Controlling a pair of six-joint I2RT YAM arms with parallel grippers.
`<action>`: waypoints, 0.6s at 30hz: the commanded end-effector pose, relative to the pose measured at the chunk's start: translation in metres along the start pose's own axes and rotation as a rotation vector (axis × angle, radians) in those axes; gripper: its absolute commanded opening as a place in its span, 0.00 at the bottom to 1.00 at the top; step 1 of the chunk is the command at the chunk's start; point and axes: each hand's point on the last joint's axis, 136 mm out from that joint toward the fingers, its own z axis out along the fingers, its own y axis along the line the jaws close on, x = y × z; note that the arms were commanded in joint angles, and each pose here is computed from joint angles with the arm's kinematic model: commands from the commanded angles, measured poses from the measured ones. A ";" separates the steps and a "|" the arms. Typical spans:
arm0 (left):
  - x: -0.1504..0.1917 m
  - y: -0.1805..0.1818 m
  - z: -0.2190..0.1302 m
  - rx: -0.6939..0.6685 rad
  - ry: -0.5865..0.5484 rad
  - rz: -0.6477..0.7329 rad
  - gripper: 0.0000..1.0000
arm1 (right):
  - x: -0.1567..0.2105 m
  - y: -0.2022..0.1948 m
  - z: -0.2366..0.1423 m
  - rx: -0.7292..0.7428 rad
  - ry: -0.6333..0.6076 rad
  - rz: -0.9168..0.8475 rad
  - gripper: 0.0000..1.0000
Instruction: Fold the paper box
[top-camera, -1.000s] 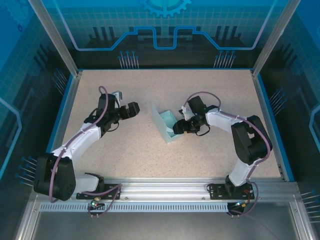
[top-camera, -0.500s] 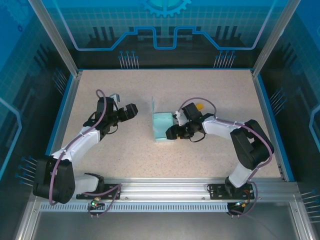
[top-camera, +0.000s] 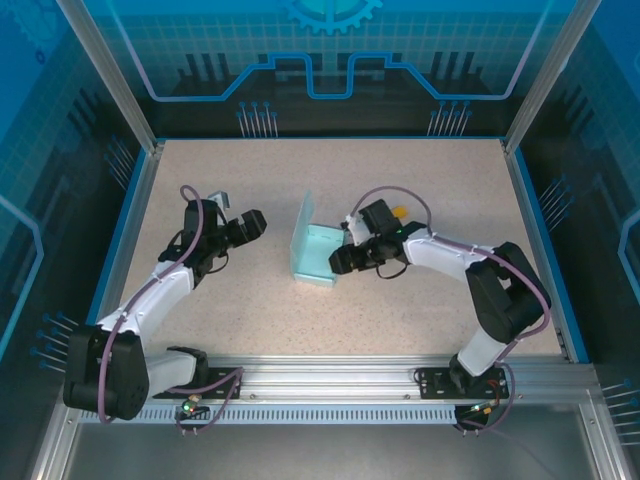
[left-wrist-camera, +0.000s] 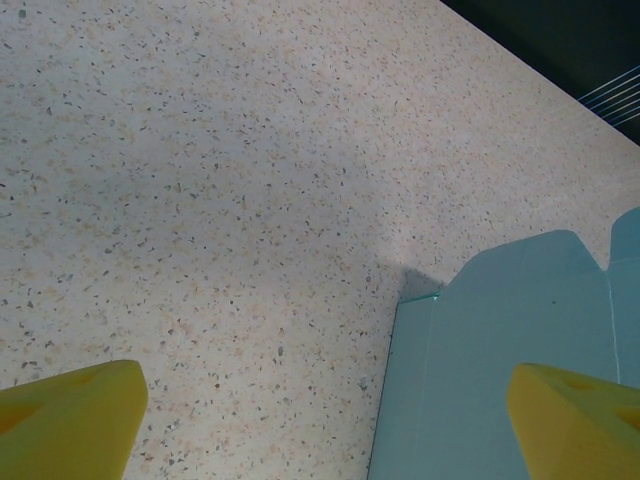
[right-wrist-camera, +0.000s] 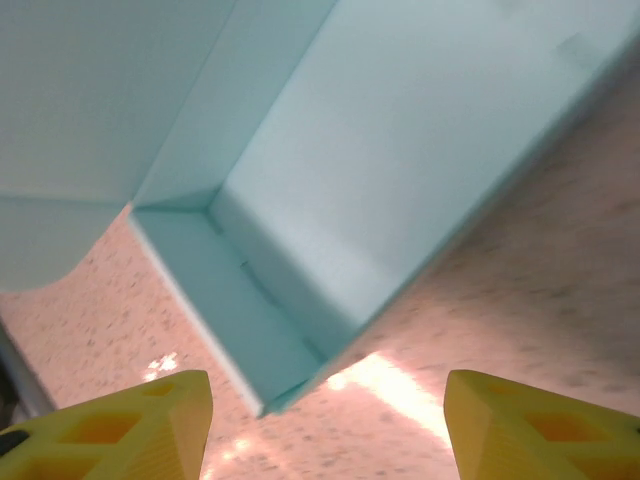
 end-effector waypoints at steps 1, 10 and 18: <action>-0.001 0.003 -0.004 0.002 -0.011 -0.005 0.94 | -0.030 -0.017 -0.024 0.118 -0.051 -0.170 0.62; 0.002 0.000 -0.005 0.021 0.000 -0.006 0.94 | -0.070 -0.039 0.000 0.184 0.013 -0.471 0.54; 0.004 -0.001 -0.004 0.034 0.007 -0.016 0.93 | -0.082 -0.042 0.025 0.131 0.072 -0.526 0.46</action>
